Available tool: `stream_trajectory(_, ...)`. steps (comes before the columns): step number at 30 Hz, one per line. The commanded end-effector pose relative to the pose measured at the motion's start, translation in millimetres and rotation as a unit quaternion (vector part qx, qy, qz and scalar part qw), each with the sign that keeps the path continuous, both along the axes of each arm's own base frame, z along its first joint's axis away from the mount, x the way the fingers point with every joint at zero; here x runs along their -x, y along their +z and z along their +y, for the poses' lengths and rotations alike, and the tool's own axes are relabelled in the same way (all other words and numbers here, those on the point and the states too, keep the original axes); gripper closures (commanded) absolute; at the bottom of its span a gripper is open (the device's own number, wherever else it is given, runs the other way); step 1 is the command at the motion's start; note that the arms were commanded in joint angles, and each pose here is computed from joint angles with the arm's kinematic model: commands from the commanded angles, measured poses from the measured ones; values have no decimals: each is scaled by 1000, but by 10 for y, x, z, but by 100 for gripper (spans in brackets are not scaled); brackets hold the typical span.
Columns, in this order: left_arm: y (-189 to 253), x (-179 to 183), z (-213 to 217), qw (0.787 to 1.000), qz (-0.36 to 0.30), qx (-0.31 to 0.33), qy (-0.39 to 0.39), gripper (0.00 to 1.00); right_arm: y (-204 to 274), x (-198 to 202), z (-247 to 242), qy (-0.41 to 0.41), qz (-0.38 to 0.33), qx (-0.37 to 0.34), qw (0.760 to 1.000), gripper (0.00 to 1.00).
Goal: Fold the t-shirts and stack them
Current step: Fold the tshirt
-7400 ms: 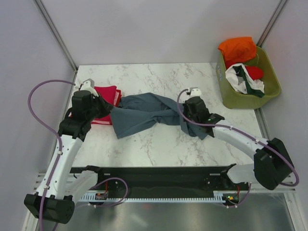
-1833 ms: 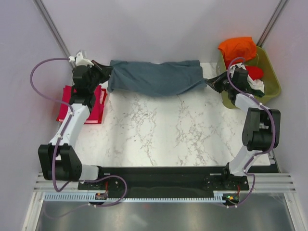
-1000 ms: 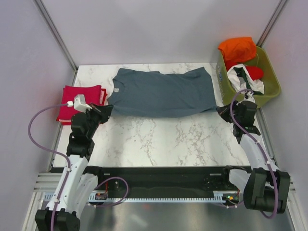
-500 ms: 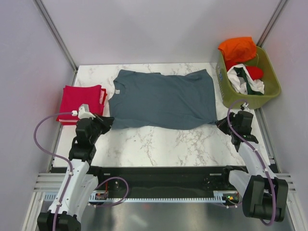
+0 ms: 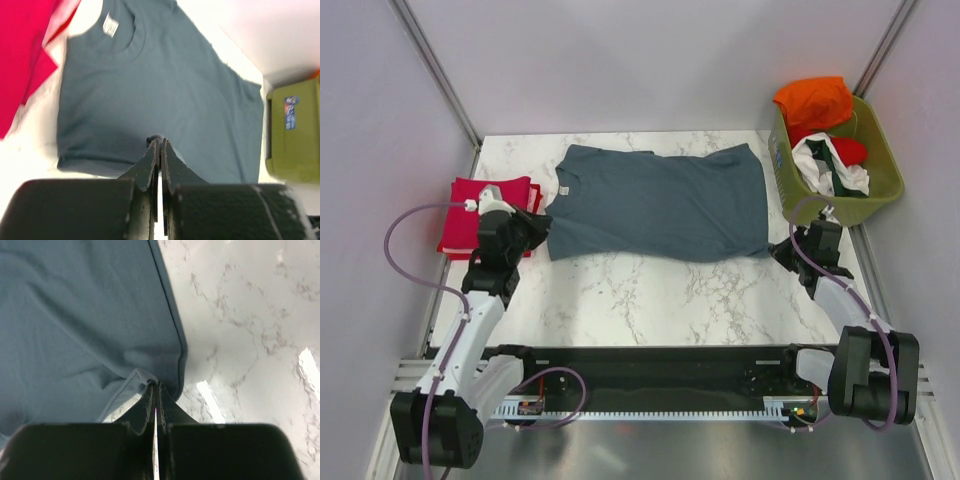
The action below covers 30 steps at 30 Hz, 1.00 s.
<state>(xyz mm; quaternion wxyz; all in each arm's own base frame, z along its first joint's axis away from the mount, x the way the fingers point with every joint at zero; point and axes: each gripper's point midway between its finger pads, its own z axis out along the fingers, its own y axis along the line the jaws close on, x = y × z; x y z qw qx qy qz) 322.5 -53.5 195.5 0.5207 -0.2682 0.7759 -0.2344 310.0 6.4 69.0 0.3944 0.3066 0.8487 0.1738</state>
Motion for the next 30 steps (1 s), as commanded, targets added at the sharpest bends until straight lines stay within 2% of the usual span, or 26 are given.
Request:
stream_trajectory(1,414,-251,73,998,-54,-1,27,98,309,-339,-90,-10,-53,10,998,100)
stream_trajectory(8,612,-540,90,997,-72,-3,36,98,422,-527,-120,-16,-66,7,998,100)
stream_trajectory(30,756,-1398,13,997,-73,-20,20,98,439,-991,-106,-36,-89,-14,995,100)
